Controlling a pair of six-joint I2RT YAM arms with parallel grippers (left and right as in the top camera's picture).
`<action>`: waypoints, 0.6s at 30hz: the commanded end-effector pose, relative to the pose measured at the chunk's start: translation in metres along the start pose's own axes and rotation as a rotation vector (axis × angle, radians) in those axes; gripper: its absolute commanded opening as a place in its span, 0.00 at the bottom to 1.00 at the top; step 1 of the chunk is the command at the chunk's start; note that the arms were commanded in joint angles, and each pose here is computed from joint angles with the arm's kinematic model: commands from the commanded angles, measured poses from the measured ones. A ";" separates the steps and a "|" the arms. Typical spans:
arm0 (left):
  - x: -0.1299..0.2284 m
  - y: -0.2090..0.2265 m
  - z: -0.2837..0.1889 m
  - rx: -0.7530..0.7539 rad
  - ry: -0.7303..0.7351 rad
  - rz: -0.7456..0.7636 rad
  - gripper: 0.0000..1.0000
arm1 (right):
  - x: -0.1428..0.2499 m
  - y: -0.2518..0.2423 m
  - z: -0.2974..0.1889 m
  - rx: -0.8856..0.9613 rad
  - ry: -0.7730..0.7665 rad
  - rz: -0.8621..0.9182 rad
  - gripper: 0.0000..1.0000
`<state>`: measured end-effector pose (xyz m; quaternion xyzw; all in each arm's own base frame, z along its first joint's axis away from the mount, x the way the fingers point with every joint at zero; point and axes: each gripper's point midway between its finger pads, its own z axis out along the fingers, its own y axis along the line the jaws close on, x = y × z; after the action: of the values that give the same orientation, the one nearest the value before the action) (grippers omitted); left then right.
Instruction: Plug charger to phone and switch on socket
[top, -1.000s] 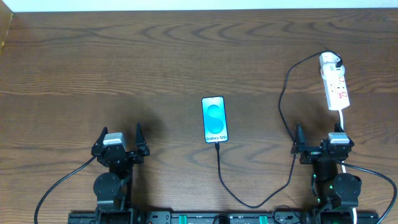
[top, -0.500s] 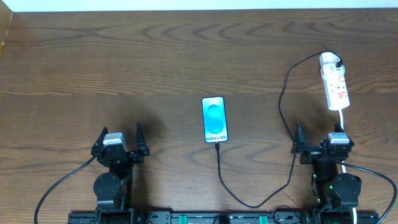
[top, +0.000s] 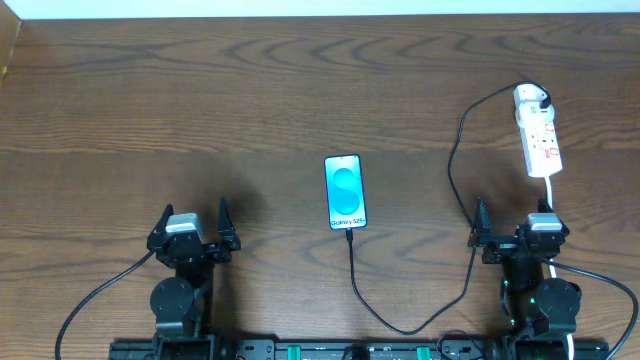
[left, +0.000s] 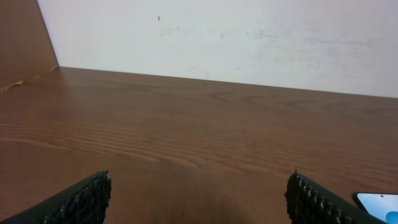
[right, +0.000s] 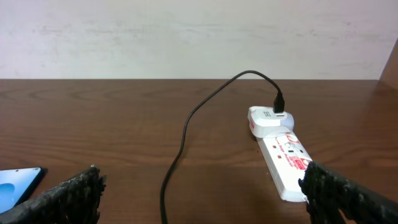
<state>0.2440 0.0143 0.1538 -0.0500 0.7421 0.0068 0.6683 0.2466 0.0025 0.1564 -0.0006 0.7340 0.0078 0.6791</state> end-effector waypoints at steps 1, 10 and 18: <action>0.017 0.006 0.001 -0.032 0.047 0.002 0.90 | 0.000 -0.002 0.000 0.010 -0.003 -0.014 0.99; 0.017 0.006 0.001 -0.032 0.047 0.002 0.89 | 0.000 -0.002 0.000 0.010 -0.003 -0.014 0.99; 0.017 0.006 0.001 -0.032 0.047 0.002 0.89 | 0.000 -0.002 0.000 0.010 -0.003 -0.014 0.99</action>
<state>0.2440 0.0143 0.1538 -0.0500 0.7421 0.0068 0.6683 0.2466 0.0025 0.1564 -0.0006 0.7340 0.0078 0.6791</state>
